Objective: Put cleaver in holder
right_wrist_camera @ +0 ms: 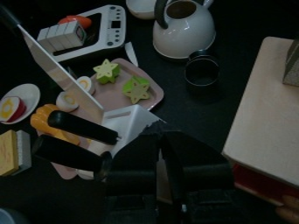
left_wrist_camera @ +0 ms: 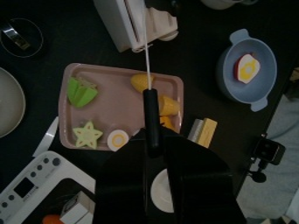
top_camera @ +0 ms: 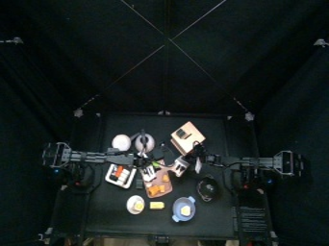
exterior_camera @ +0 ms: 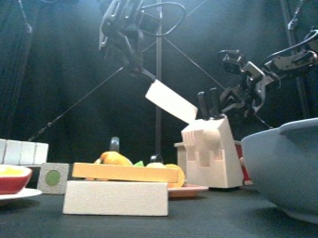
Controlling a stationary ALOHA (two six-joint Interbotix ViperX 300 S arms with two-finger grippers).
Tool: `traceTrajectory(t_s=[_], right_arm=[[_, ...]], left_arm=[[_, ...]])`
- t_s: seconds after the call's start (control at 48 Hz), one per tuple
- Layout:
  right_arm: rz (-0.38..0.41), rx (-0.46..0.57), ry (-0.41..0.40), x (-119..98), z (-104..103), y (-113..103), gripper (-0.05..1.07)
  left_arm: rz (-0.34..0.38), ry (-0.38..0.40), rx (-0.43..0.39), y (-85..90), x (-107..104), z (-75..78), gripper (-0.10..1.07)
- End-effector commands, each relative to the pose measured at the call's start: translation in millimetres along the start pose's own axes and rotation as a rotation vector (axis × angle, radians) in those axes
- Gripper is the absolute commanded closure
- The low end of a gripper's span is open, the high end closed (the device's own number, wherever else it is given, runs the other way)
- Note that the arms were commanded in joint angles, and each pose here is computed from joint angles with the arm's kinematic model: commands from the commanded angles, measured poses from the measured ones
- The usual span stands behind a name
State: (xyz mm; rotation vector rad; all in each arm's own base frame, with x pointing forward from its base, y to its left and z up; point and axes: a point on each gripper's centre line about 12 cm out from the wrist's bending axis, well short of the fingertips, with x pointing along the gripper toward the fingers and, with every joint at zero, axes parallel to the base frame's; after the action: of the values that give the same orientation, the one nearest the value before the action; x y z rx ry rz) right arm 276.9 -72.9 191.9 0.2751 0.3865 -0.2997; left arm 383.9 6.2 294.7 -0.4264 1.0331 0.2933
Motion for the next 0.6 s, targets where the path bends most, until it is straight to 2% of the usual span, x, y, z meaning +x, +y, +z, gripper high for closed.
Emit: traceTrajectory(t_s=[0.0,0.583], right_arm=[[0.01,-0.001,-0.04,-0.1,12.3,3.2,0.64],[0.012,-0.003,-0.04,-0.1,12.2,3.7,0.64]], left_arm=[[-0.016,-0.045,-0.006,0.0,-15.5,9.2,0.59],[-0.02,-0.055,-0.012,3.0,-21.5,8.3,0.59]])
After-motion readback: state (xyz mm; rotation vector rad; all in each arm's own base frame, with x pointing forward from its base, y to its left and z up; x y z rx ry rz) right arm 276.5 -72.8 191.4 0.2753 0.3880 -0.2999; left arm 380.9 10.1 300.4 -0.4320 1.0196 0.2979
